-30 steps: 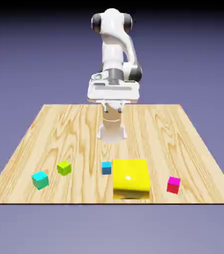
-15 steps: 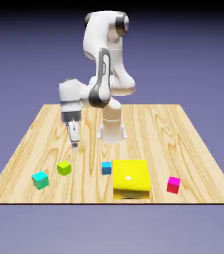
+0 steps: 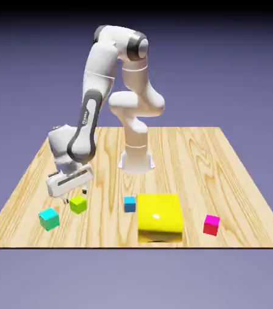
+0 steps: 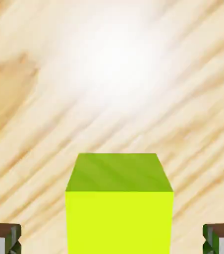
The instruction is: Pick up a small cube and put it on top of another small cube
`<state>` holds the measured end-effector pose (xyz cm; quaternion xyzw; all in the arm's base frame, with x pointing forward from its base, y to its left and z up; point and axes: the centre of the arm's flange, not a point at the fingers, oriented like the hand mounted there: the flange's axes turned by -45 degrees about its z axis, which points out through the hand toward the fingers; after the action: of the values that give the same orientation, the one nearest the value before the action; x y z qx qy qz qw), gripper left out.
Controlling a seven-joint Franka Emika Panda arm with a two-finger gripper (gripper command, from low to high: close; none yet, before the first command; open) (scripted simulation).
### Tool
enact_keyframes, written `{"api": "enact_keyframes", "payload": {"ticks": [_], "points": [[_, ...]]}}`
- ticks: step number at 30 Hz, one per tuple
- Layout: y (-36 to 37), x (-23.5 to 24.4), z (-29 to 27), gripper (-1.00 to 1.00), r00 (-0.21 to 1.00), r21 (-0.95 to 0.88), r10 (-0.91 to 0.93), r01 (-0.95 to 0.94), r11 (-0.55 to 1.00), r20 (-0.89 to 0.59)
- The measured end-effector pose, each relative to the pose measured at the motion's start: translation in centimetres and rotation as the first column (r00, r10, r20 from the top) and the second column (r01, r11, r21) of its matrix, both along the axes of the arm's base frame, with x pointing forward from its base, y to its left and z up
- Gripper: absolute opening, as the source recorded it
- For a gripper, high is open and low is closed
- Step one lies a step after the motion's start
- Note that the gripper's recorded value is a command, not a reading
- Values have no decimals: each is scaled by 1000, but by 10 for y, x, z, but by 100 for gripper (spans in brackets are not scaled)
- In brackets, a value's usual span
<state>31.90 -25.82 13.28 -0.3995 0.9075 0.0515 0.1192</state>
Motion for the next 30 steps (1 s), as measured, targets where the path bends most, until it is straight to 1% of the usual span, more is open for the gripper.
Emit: {"api": "enact_keyframes", "payload": {"ticks": [1, 2, 4, 12, 13, 14, 16, 17, 19, 21, 23, 24, 26, 30], "points": [[2, 0, -9, 0, 1000, 1, -1, 1, 1000, -1], [3, 0, -13, -100, 1000, 2, -1, 1, 1000, -1], [3, 0, -13, -100, 1000, 1, -1, 1, 1000, -1], [-7, -8, 53, -100, 1000, 0, -1, 1, 1000, 0], [-7, 0, 60, -100, 1000, -21, 15, -15, 1000, 15], [-2, 20, 66, -100, 996, -56, 77, -75, 996, 37], [32, 74, 73, -100, 942, -98, 331, -325, 941, 53], [53, 100, 77, -100, 890, -119, 453, -445, 888, 57], [102, 147, 83, -100, 739, -159, 671, -656, 738, 61], [159, 187, 90, -100, 539, -198, 840, -818, 539, 59], [223, 218, 97, -100, 305, -235, 951, -922, 309, 52], [257, 231, 101, -100, 181, -254, 982, -949, 186, 47], [308, 240, 101, -100, -18, -251, 999, -968, -9, 34], [404, 242, 103, -100, -386, -236, 922, -898, -372, 14]]}}
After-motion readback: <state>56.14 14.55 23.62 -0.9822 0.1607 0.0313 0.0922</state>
